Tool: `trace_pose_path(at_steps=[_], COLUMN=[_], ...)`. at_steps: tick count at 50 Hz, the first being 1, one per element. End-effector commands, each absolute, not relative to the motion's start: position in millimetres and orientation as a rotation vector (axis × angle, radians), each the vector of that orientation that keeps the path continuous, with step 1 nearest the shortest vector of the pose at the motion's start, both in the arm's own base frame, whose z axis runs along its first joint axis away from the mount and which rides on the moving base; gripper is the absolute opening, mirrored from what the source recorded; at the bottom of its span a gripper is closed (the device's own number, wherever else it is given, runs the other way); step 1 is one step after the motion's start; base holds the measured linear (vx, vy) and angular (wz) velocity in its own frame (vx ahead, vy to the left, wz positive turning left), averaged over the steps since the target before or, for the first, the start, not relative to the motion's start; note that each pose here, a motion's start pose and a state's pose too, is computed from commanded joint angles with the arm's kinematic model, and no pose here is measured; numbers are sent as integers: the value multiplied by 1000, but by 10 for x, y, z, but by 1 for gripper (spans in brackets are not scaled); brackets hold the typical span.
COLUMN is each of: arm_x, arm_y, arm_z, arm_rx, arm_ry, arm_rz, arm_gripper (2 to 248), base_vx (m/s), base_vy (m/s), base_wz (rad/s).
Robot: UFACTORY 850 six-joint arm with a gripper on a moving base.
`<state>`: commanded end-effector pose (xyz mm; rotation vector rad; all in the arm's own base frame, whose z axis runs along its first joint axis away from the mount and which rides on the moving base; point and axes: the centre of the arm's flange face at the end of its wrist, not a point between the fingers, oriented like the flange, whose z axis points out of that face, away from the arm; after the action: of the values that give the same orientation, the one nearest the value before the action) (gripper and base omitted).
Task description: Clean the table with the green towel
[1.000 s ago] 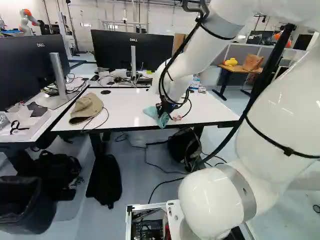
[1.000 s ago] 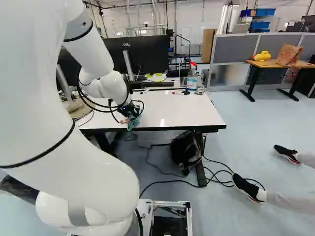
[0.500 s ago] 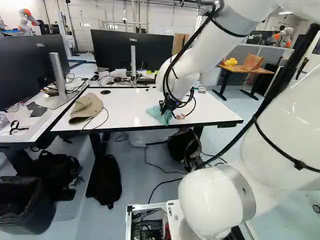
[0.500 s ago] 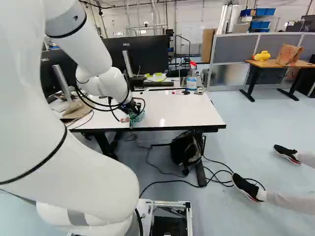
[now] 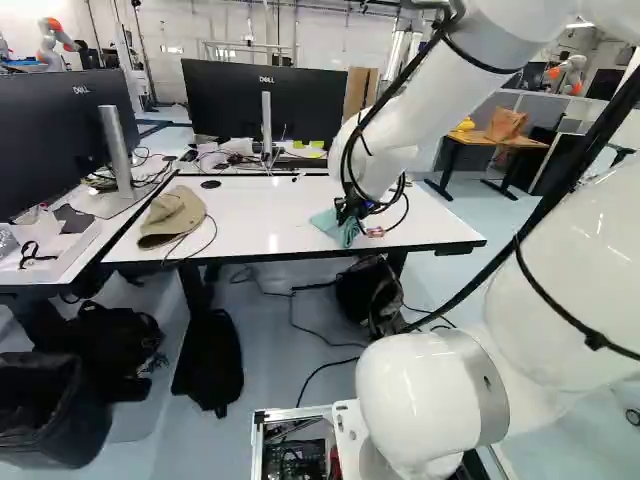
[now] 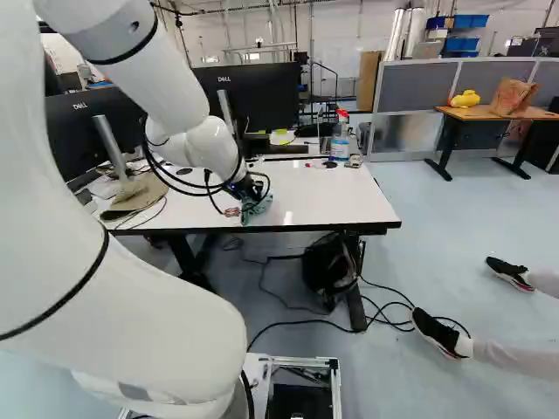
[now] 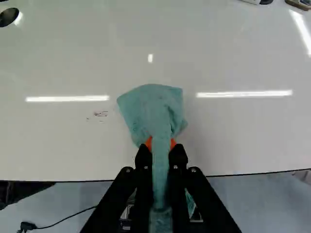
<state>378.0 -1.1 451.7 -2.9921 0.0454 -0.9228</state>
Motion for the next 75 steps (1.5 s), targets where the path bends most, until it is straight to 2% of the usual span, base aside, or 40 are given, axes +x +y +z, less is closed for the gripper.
trace_pose_path(at_steps=[37, 75], arm_x=[3782, 4094], arm_y=[-293, 184], arm_z=[4530, 4880], arm_rx=[-3008, -2939], arm_ry=[157, -26], arm_rz=[-933, -1030], arm_gripper=[42, 42], base_vx=[0, 0], base_vy=[0, 0], base_wz=[0, 0])
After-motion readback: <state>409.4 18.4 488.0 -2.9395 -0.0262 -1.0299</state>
